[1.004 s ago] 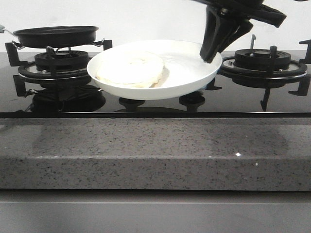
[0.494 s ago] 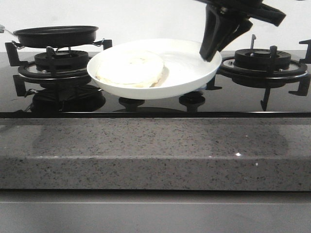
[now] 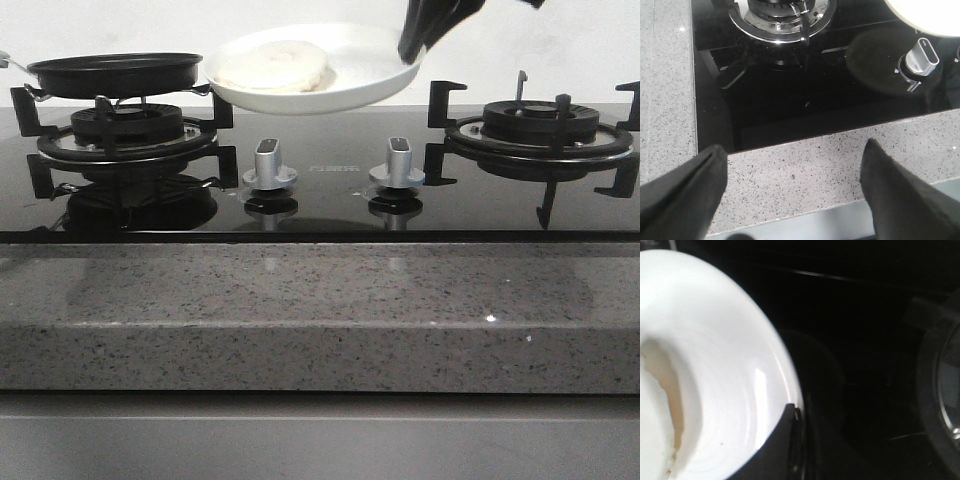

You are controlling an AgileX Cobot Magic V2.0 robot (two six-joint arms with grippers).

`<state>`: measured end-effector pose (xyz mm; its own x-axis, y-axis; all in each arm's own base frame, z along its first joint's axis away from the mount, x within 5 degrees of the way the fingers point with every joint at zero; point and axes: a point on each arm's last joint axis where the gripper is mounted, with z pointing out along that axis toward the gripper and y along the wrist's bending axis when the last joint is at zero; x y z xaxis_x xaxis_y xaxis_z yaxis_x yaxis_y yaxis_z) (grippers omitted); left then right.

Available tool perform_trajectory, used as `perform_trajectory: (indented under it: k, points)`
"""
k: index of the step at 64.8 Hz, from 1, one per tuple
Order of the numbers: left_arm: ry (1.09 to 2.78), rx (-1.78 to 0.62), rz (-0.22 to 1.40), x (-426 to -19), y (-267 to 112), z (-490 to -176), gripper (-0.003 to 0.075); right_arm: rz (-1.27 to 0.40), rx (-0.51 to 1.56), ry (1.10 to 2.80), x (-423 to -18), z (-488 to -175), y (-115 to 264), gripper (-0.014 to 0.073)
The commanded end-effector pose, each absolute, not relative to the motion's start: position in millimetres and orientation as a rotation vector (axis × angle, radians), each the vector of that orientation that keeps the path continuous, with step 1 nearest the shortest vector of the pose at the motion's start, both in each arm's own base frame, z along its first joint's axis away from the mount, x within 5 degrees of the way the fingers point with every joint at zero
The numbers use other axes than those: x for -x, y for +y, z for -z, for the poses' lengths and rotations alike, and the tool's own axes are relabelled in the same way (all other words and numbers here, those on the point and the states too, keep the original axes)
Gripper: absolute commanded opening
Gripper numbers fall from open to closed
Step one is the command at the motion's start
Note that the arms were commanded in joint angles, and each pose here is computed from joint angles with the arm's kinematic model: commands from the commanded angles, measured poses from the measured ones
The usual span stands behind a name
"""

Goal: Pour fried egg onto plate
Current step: 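Lower the plate with the egg onto the stove with the right gripper and release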

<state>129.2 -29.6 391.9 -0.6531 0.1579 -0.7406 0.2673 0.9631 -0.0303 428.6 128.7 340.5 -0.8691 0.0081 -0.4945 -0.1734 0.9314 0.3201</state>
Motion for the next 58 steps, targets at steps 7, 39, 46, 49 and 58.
perform_trajectory:
  k: [7, 39, 46, 49, 58]
  points:
    - [2.202, -0.274, 0.195, -130, -31, -404, 0.0546, -0.529, 0.066, 2.468, -437, -374, 116, -0.0066]
    - [2.202, -0.274, 0.195, -130, -31, -404, 0.0546, -0.521, -0.088, 2.508, -455, -351, 102, -0.0066]
    - [2.202, -0.274, 0.195, -130, -31, -404, 0.0546, -0.529, -0.129, 2.524, -459, -344, 102, -0.0066]
    - [2.202, -0.274, 0.195, -130, -31, -404, 0.0546, -0.538, -0.149, 2.53, -461, -341, 102, -0.0066]
    - [2.202, -0.274, 0.195, -130, -31, -404, 0.0546, -0.583, -0.158, 2.553, -462, -335, 105, -0.006]
